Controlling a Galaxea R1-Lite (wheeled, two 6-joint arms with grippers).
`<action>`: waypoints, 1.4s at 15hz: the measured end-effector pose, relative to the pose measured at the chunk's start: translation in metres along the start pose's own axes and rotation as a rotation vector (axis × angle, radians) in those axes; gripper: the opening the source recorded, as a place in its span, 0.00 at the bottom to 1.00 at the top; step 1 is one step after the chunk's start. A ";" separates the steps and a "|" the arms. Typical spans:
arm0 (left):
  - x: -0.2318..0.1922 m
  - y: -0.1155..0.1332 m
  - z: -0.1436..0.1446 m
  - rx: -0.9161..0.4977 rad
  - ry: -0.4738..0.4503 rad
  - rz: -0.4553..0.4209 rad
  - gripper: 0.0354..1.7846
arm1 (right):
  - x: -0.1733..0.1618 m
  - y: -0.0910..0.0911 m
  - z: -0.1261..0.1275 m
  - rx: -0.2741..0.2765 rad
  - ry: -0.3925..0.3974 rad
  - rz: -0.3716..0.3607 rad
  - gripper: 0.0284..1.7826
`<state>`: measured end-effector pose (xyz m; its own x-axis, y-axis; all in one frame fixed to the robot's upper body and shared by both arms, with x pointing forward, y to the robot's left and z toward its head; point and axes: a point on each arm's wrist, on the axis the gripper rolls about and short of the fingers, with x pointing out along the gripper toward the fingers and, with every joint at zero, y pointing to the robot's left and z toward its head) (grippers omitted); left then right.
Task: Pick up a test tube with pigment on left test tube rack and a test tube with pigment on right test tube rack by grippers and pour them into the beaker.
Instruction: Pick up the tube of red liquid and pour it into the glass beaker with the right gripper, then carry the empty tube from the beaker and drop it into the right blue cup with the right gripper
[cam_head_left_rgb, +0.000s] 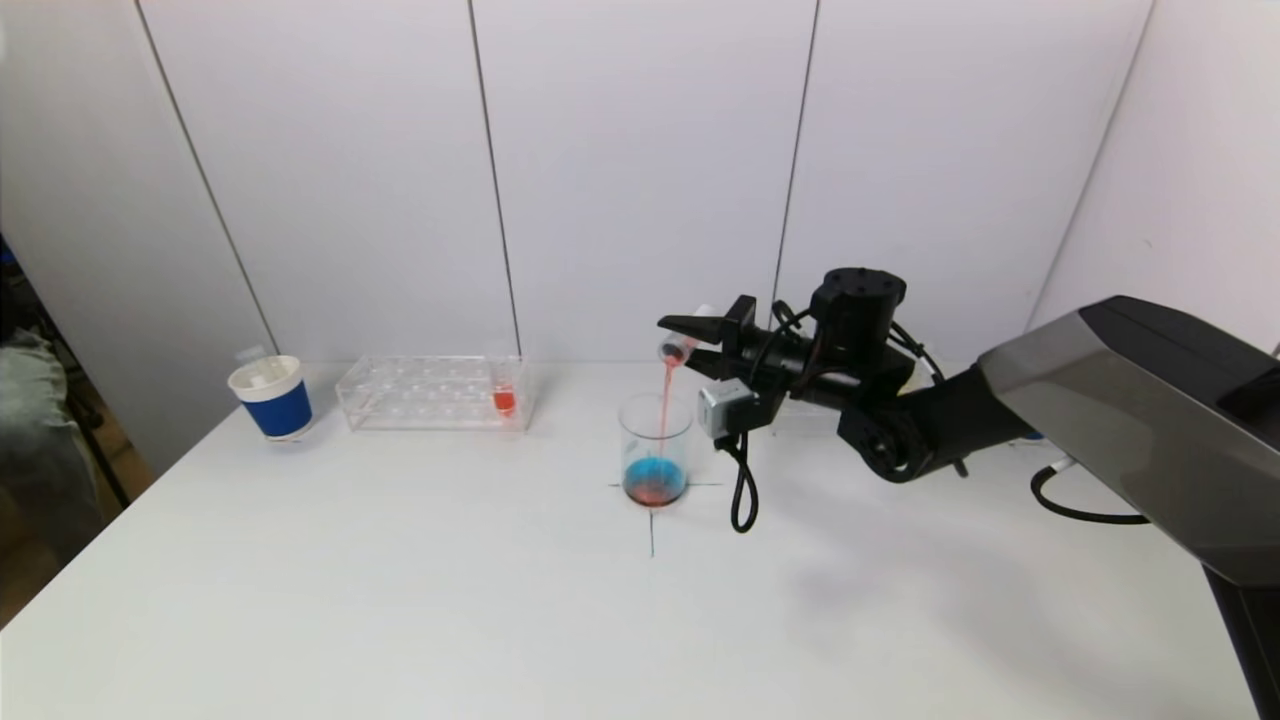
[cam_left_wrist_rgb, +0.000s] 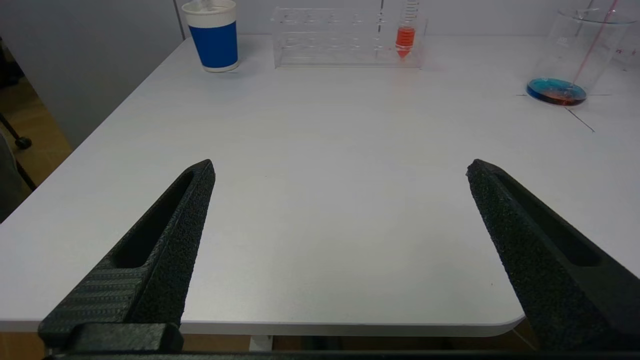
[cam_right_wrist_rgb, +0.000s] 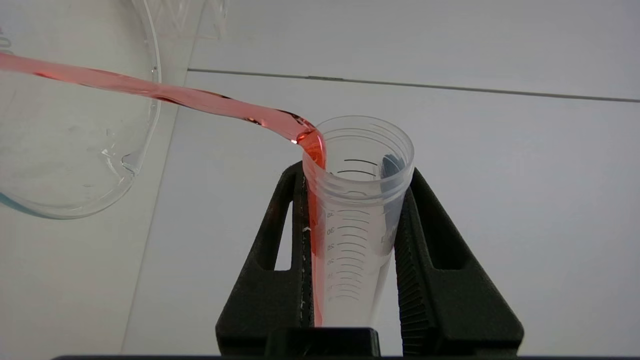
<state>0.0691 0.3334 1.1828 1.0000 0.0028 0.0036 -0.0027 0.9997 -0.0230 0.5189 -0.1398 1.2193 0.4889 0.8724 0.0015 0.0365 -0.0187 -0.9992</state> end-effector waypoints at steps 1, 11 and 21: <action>0.000 0.000 0.000 0.000 0.000 0.000 0.99 | 0.000 0.000 0.000 -0.006 0.000 0.002 0.28; 0.000 0.000 0.000 0.000 0.000 0.000 0.99 | 0.000 0.000 -0.001 -0.059 0.009 0.005 0.28; 0.000 0.000 0.000 0.000 0.000 0.000 0.99 | 0.001 -0.001 0.001 -0.120 0.022 0.004 0.28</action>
<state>0.0691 0.3334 1.1828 1.0000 0.0023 0.0036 -0.0023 0.9997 -0.0225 0.5185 -0.1381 1.2199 0.5079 0.8614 -0.0002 0.1380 -0.0816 -0.9871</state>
